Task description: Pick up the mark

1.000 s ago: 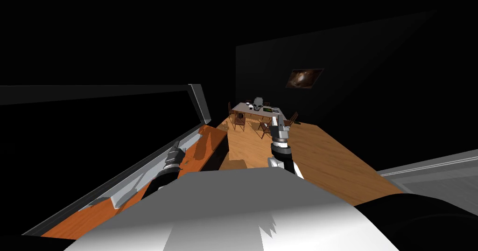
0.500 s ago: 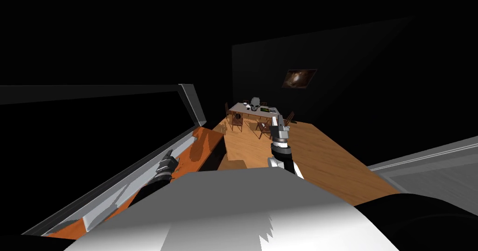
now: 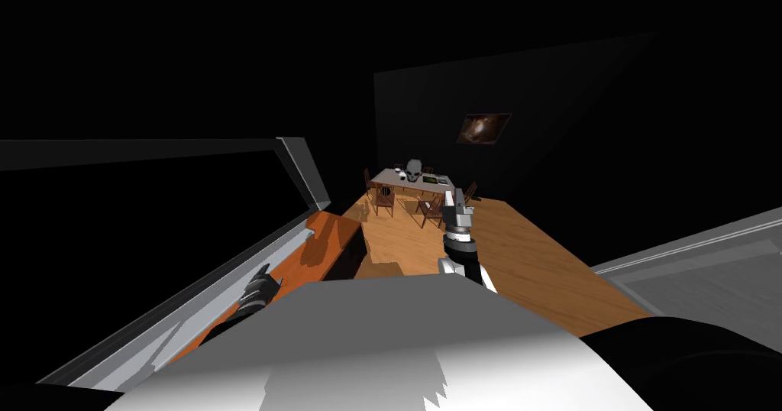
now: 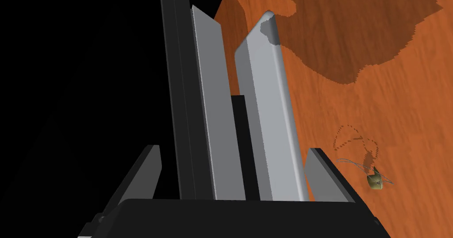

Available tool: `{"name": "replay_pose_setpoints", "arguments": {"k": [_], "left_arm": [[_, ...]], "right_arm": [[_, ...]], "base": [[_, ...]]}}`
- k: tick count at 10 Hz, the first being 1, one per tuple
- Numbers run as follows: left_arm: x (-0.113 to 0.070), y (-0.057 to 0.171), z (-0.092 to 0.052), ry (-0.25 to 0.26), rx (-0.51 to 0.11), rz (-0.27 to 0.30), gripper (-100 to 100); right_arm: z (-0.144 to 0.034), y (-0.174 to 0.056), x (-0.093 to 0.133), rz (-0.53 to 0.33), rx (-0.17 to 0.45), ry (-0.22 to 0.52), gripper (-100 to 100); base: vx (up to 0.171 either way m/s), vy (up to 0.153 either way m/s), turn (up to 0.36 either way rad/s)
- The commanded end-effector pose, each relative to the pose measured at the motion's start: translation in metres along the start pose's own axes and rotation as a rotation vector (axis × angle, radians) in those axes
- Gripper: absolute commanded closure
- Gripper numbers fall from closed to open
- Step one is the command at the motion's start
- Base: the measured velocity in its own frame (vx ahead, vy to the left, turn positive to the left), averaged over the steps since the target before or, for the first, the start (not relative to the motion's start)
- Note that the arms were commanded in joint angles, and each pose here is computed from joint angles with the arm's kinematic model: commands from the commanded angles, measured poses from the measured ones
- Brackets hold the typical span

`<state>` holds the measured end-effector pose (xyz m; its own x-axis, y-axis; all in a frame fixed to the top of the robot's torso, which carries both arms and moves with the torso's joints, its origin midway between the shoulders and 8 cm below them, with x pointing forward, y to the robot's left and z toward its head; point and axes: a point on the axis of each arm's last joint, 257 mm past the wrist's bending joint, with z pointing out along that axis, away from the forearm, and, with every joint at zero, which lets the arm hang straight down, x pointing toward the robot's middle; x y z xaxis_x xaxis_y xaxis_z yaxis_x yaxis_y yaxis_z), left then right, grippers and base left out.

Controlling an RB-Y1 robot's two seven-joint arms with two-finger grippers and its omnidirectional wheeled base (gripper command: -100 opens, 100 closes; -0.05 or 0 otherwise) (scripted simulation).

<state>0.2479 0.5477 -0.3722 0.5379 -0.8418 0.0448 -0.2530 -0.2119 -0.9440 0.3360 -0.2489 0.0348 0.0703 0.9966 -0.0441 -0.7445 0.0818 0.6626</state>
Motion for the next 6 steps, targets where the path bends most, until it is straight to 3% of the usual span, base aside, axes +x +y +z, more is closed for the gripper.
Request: {"name": "replay_pose_setpoints", "arguments": {"k": [1, 2, 3, 4, 5, 6], "left_arm": [[-0.018, 0.017, -0.003, -0.034, -0.05, -0.024, -100], [-0.047, 0.035, -0.008, -0.085, -0.107, -0.069, -100], [-0.051, 0.042, -0.01, -0.094, -0.124, -0.069, -100], [-0.078, 0.057, -0.017, -0.143, -0.173, -0.12, -100], [-0.083, 0.065, -0.02, -0.155, -0.189, -0.12, -100], [-0.111, 0.08, -0.029, -0.211, -0.238, -0.175, -100]], "right_arm": [[0.0, 0.0, 0.0, 0.0, 0.0, 0.0, 0], [0.0, 0.0, 0.0, 0.0, 0.0, 0.0, 0], [0.0, 0.0, 0.0, 0.0, 0.0, 0.0, 0], [0.0, 0.0, 0.0, 0.0, 0.0, 0.0, 0], [0.0, 0.0, 0.0, 0.0, 0.0, 0.0, 0], [0.0, 0.0, 0.0, 0.0, 0.0, 0.0, 0]], "base": [[0.087, -0.056, -0.046], [0.101, -0.052, -0.102], [0.091, -0.038, -0.059], [0.117, -0.05, -0.104], [0.088, -0.035, -0.04], [0.098, -0.034, -0.083]]}}
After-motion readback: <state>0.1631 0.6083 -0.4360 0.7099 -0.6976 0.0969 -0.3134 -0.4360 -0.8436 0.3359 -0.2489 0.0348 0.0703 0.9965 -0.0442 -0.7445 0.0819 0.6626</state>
